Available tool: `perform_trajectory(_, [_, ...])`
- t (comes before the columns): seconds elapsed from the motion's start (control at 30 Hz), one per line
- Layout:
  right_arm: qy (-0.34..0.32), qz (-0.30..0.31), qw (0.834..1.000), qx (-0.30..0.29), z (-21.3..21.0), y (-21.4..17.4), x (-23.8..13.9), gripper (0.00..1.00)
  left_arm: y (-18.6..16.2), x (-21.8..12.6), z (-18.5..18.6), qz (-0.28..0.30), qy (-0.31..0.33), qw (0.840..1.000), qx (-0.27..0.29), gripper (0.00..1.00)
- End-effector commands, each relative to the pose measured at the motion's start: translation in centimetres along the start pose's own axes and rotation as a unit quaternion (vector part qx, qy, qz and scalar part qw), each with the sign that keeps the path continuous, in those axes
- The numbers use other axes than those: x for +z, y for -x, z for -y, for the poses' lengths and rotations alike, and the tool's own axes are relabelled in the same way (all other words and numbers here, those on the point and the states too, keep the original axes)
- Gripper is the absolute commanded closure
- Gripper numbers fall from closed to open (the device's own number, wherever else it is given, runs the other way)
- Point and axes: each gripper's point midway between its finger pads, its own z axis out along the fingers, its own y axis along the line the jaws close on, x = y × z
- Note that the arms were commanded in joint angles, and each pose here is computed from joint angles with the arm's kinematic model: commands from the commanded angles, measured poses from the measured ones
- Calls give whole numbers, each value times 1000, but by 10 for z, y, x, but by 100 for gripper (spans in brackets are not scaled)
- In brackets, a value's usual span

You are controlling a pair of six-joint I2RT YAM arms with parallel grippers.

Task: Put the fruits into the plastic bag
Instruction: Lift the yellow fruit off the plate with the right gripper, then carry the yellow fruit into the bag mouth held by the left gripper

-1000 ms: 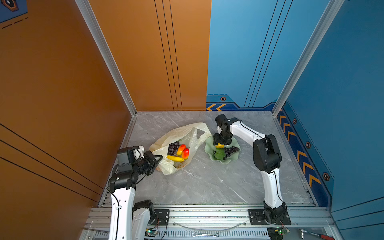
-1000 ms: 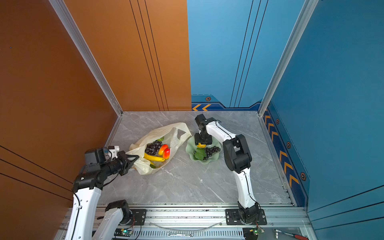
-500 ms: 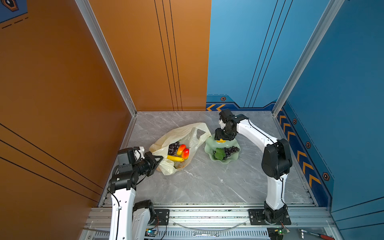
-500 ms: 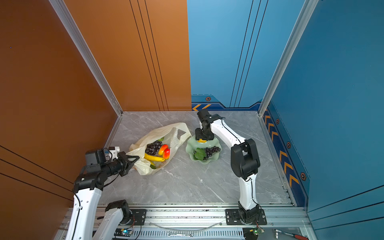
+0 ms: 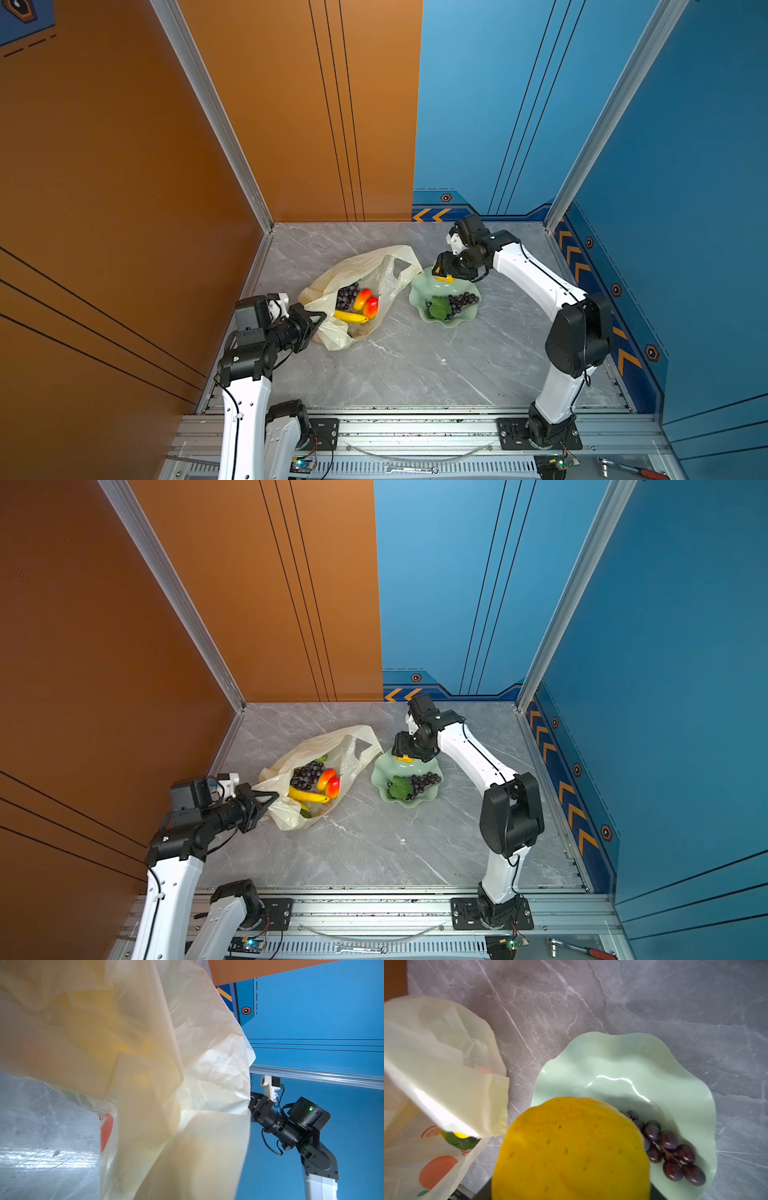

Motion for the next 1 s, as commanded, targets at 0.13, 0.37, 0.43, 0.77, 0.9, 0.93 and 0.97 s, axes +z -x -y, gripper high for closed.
perform_trajectory(0.13, [126, 31, 991, 28, -54, 0, -40, 37, 2, -5, 10, 1, -7, 1000, 5, 100])
perform_trajectory(0.37, [243, 20, 970, 9, -142, -20, -43, 37, 4, -6, 17, 2, -16, 1000, 8, 100])
perform_trajectory(0.43, [265, 6, 964, 5, -165, -28, -34, 37, 4, -6, 19, 2, -18, 1000, 10, 100])
perform_trajectory(0.77, [304, -86, 948, -34, -242, -77, 37, 37, 7, -8, 30, 7, -29, 999, 16, 100])
perform_trajectory(0.9, [301, -96, 948, -34, -248, -77, 62, 37, 7, -9, 33, 7, -32, 999, 18, 100])
perform_trajectory(0.93, [302, -95, 948, -32, -251, -73, 68, 37, 7, -9, 33, 6, -33, 999, 18, 100])
perform_trajectory(0.97, [297, -99, 949, -28, -250, -71, 82, 37, 7, -9, 33, 6, -33, 999, 18, 100])
